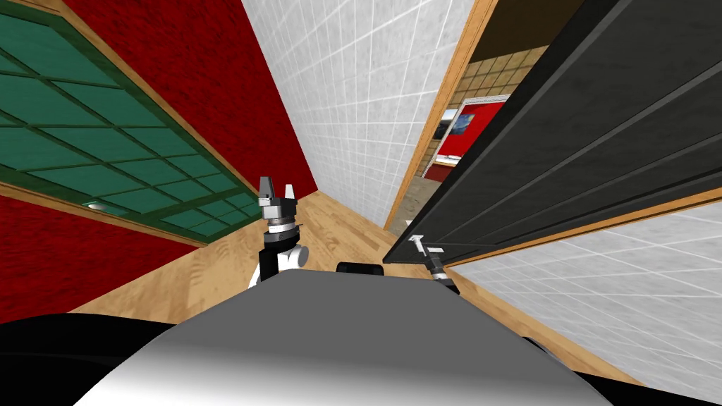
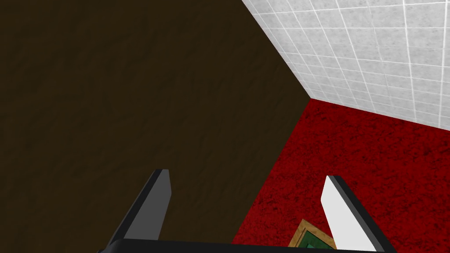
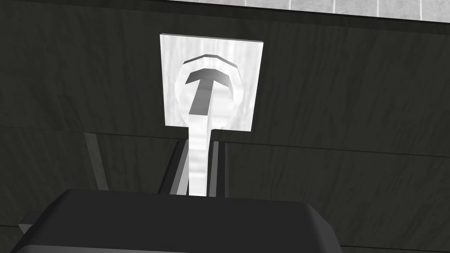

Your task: Pull the door open

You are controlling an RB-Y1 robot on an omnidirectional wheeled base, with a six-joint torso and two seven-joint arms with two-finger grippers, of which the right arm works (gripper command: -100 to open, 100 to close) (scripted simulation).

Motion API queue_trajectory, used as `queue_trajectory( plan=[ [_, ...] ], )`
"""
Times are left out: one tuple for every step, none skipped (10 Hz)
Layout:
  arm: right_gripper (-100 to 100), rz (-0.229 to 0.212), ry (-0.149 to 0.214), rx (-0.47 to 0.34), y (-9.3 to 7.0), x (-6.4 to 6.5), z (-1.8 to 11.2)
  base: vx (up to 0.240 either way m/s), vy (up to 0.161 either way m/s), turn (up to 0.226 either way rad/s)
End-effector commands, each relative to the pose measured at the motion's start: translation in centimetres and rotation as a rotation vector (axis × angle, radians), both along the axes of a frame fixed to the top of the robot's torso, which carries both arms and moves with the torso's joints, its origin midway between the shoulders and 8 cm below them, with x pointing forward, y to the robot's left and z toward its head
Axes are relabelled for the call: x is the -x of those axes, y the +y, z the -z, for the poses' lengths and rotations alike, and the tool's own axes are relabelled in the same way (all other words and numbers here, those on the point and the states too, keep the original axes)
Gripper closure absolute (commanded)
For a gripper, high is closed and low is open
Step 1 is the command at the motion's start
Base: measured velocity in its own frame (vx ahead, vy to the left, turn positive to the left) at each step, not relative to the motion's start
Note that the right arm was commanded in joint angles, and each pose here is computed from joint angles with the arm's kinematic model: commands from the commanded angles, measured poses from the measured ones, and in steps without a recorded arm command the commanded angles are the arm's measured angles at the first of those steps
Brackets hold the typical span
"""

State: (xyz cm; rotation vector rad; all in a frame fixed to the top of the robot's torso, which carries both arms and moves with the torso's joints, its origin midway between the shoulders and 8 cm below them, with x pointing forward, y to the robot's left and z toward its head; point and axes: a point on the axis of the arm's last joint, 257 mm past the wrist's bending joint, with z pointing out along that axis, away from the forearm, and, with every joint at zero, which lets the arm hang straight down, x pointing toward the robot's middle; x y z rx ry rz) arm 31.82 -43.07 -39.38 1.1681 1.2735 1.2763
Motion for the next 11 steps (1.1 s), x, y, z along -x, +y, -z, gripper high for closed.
queue_trajectory(
  plan=[
    [100, -0.004, 0.001, 0.000, -0.1, 0.5, 0.0, -0.216, -0.085, 0.189],
    [100, -0.005, 0.001, 0.001, -0.1, 0.7, 0.0, -0.198, -0.050, 0.151],
    [100, -0.007, 0.000, 0.001, -0.2, 1.0, 0.0, -0.210, -0.048, 0.143],
    [100, -0.008, 0.000, 0.001, -0.3, 1.1, 0.0, -0.189, -0.073, 0.122],
    [100, -0.010, 0.000, 0.002, -0.3, 1.3, 0.0, -0.176, -0.080, 0.151],
    [100, -0.011, 0.000, 0.002, -0.4, 1.6, -0.1, -0.185, -0.106, 0.178],
    [100, -0.013, 0.000, 0.002, -0.5, 1.8, -0.1, -0.185, -0.098, 0.150],
    [100, -0.015, 0.000, 0.003, -0.5, 2.0, -0.1, -0.222, -0.062, 0.171],
    [100, -0.017, 0.000, -0.001, -0.2, 1.8, 0.0, -0.102, -0.023, 0.040],
    [100, -0.024, 0.002, -0.002, 0.3, 1.0, 0.1, -0.151, -0.055, 0.087],
    [100, -0.025, 0.002, -0.002, 0.4, 0.8, 0.1, -0.232, -0.068, 0.096]
  ],
)
